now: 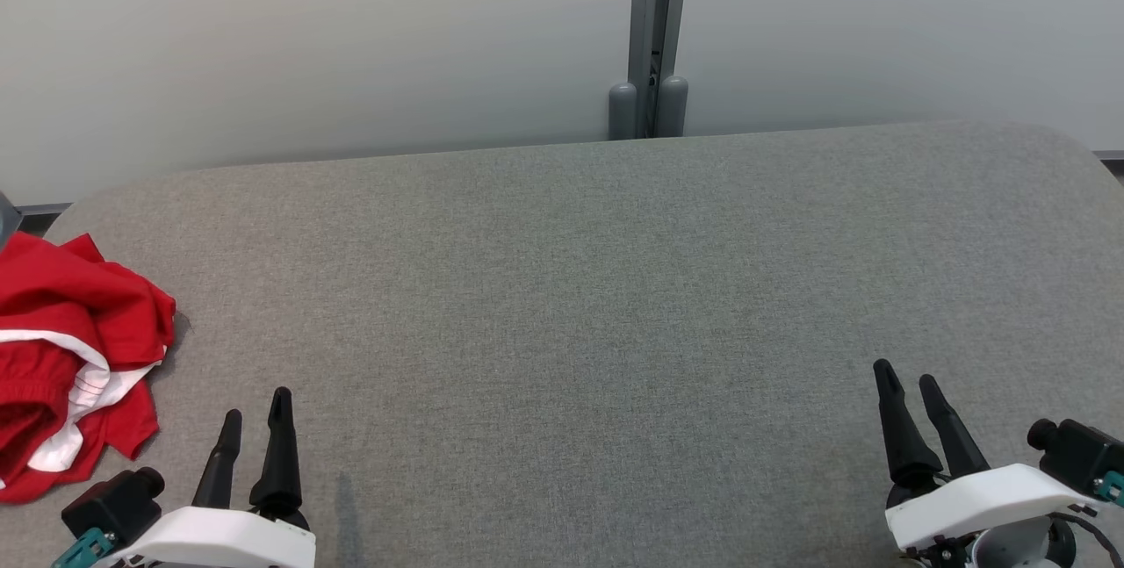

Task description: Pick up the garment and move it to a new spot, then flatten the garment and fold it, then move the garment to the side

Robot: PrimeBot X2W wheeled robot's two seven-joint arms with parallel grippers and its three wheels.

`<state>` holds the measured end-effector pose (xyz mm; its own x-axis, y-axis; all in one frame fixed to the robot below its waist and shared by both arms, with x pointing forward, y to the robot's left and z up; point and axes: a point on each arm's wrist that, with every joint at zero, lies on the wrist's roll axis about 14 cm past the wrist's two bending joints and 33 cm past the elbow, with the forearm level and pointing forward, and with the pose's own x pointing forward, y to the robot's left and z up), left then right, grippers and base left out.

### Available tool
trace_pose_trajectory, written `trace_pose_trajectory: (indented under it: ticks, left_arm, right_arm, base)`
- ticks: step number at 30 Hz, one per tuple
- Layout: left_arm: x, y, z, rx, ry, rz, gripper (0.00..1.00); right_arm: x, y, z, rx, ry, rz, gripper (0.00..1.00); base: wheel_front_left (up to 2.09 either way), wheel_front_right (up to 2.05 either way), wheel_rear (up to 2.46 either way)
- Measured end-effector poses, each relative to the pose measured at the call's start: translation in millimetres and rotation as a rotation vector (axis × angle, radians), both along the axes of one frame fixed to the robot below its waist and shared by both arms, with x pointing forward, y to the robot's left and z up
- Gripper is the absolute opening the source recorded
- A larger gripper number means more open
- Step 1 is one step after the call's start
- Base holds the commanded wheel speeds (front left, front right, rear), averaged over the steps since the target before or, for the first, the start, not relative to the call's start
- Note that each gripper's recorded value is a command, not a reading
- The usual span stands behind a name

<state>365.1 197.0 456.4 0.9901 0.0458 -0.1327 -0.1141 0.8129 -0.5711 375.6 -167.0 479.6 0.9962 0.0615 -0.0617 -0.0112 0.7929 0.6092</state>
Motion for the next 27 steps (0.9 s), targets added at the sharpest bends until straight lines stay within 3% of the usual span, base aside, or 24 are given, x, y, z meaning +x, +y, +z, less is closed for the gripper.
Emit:
trace_pose_trajectory:
  ticks: [27]
  left_arm:
    - [0.5, -3.7, -0.6, 0.288, -0.013, -0.058, 1.00]
  right_arm:
    - [1.3, 10.3, 6.9, -0.290, -0.073, 0.057, 1.00]
  base:
    - [0.00, 0.00, 0.00]
